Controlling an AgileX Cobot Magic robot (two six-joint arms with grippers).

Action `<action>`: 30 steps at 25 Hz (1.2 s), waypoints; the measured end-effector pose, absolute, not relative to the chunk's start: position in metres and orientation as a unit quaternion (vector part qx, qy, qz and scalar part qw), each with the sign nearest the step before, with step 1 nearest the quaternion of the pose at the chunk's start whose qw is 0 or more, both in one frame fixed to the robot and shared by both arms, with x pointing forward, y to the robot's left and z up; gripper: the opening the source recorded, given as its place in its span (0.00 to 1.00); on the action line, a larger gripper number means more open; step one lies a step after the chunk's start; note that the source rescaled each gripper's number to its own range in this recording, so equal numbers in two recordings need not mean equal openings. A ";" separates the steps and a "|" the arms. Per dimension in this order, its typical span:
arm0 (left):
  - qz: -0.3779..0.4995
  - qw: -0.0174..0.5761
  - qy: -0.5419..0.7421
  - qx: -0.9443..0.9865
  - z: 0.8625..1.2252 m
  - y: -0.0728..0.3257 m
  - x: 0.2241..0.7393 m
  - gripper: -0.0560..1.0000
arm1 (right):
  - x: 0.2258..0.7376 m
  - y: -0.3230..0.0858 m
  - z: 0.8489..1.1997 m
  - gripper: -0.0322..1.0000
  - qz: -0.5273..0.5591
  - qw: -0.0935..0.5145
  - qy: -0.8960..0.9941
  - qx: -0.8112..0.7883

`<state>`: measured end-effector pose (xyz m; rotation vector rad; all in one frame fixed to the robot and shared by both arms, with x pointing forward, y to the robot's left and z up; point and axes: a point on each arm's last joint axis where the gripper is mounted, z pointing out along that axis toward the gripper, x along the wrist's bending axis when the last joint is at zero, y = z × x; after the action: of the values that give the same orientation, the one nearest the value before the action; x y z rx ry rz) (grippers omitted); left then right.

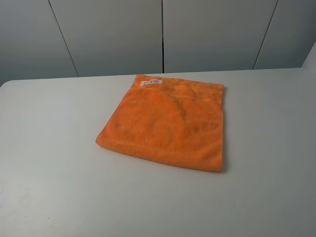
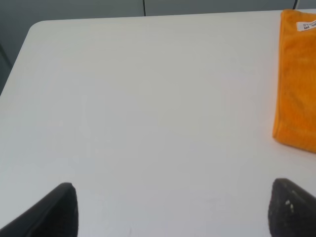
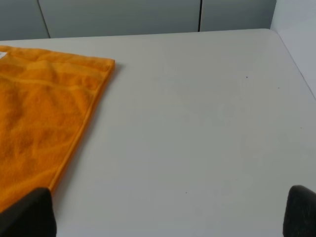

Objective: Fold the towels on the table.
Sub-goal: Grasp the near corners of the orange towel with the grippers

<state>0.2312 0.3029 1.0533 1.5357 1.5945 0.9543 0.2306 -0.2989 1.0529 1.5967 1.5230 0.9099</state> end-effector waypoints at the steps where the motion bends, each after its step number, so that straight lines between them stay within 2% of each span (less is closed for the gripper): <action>1: 0.370 0.357 0.618 0.595 1.053 0.303 0.231 1.00 | 0.231 -0.299 1.053 1.00 0.354 0.368 0.593 0.622; 30: 0.371 0.357 0.616 0.596 1.053 0.303 0.231 1.00 | 0.231 -0.299 1.053 1.00 0.354 0.368 0.593 0.622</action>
<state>0.2312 0.3029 1.0533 1.5397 1.5918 0.9567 0.2306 -0.2989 1.0529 1.5967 1.5230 0.9099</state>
